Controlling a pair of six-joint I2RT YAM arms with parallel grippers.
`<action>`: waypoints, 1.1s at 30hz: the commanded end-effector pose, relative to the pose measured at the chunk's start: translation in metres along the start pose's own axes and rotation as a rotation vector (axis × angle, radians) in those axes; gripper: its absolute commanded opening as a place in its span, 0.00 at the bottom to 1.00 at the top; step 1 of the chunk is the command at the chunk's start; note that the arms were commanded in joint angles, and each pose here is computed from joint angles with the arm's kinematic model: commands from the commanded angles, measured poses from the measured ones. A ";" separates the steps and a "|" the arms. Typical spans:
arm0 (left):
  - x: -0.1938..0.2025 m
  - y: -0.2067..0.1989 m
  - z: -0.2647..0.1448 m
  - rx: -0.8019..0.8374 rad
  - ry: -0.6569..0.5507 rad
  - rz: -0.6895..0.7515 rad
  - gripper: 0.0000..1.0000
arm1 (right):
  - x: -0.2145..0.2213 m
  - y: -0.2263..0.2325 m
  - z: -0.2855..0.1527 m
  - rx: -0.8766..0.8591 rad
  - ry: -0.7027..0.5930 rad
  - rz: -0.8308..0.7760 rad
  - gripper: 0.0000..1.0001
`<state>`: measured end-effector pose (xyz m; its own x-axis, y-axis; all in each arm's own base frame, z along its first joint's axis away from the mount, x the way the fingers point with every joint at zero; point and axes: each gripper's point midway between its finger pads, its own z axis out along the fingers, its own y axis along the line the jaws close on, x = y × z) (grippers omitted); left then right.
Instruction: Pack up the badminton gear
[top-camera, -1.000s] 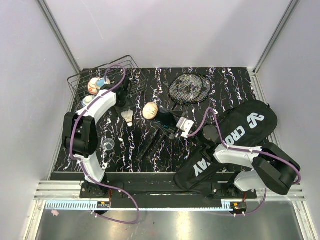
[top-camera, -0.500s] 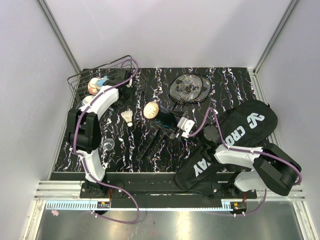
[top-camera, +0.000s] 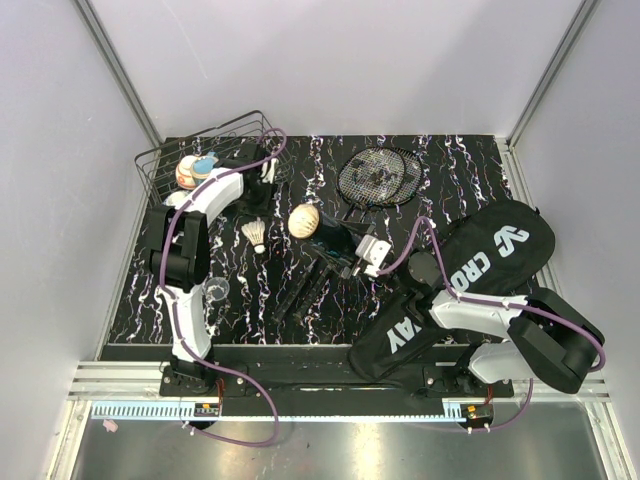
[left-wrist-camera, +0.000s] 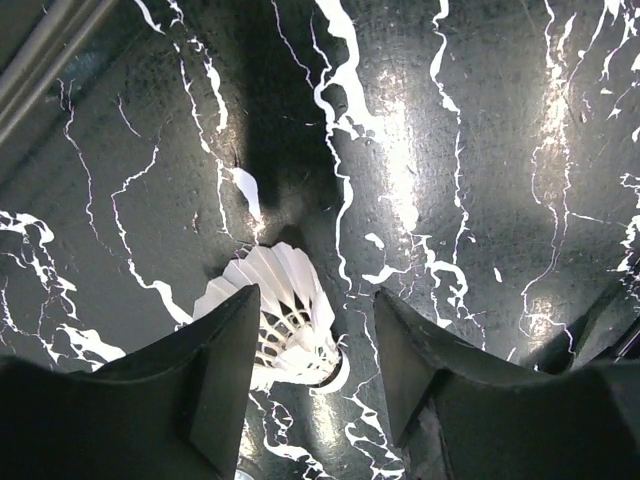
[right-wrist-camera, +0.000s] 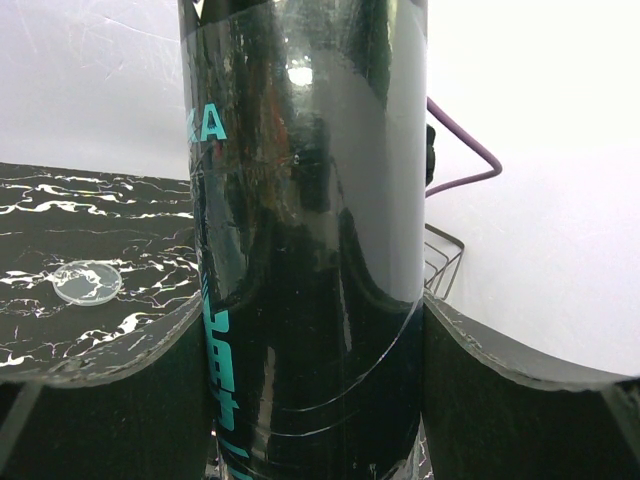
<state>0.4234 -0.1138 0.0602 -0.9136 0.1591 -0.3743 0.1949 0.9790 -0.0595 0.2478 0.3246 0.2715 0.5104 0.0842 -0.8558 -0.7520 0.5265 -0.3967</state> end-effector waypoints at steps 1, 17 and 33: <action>0.003 -0.003 -0.010 0.040 -0.007 -0.039 0.51 | -0.025 -0.009 0.000 0.037 -0.074 -0.008 0.42; 0.025 -0.016 -0.071 0.091 -0.067 -0.164 0.00 | -0.023 -0.008 0.001 0.033 -0.072 -0.006 0.42; 0.023 -0.111 -0.404 0.633 -1.020 -0.010 0.00 | -0.007 0.008 0.016 -0.060 -0.030 0.034 0.42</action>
<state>0.2416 -0.1414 0.4271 -0.2431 -0.2921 -0.9250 0.5082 0.7739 -0.3779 0.2479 0.3326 0.2684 0.5063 0.0831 -0.8583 -0.7672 0.4978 -0.4044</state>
